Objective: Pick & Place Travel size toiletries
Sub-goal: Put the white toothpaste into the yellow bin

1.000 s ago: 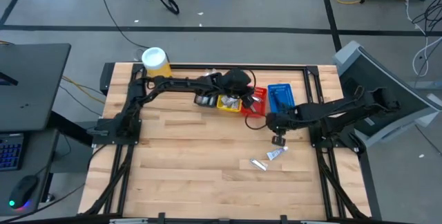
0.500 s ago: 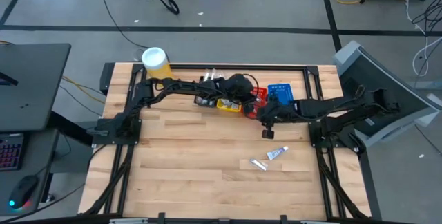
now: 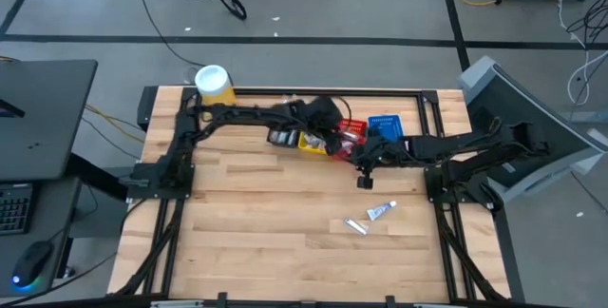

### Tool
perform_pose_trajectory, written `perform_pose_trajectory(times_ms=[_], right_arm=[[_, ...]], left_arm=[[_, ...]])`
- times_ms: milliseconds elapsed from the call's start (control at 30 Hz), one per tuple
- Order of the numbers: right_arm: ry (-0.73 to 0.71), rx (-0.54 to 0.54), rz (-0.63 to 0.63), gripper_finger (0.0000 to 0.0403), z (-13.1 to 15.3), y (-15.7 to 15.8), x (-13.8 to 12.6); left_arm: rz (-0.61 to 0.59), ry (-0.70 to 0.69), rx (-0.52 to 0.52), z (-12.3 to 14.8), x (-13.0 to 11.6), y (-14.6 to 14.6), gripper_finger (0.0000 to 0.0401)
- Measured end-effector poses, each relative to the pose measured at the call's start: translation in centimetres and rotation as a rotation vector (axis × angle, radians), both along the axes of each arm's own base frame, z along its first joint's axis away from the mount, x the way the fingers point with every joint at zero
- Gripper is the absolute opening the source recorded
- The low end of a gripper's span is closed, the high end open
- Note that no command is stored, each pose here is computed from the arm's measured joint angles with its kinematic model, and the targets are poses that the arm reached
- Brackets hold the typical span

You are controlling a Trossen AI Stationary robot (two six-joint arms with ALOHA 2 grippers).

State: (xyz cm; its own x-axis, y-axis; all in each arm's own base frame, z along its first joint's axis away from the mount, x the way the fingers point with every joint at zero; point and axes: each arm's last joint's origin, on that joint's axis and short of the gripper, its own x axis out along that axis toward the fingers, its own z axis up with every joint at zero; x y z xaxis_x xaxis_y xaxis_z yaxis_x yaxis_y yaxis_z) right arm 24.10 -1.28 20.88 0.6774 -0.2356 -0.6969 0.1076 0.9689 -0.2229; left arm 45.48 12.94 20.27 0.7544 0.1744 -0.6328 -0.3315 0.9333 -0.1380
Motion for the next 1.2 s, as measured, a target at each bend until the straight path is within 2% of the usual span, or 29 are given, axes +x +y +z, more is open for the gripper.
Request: perform_pose_trajectory(times_ms=[167,300,500,600,700,800,1067,1200], right_arm=[[0.014,0.043,-0.01,0.0056,-0.4,0.1,0.2],[0.039,0.056,0.011,0.0056,-1.2,0.2,0.6],[-0.075,0.074,-0.099,0.0056,-1.3,0.4,1.9],[-0.091,0.046,-0.069,0.0056,-1.2,0.7,2.1],[-0.081,0.015,-0.023,0.0057,-1.1,1.0,2.1],[-0.076,0.044,0.026,0.0067,-1.2,1.2,2.1],[-0.053,0.102,0.082,0.0133,-1.3,1.4,2.0],[0.088,0.12,0.066,0.0157,-2.2,1.5,1.0]], left_arm=[[0.033,0.071,0.064,4.9,-3.1,-0.2,0.0185],[0.031,0.052,0.132,9.4,-5.5,-1.6,0.0181],[0.089,0.115,0.247,13.5,-9.2,-3.4,0.0183],[0.105,0.165,0.278,14.5,-10.7,-3.9,0.0181],[0.113,0.191,0.288,14.5,-11.9,-4.2,0.0178],[0.116,0.187,0.285,13.7,-13.0,-4.4,0.0175],[0.175,0.135,0.236,10.0,-15.5,-5.0,0.0174],[0.212,0.122,0.196,7.6,-17.0,-5.3,0.0174]])
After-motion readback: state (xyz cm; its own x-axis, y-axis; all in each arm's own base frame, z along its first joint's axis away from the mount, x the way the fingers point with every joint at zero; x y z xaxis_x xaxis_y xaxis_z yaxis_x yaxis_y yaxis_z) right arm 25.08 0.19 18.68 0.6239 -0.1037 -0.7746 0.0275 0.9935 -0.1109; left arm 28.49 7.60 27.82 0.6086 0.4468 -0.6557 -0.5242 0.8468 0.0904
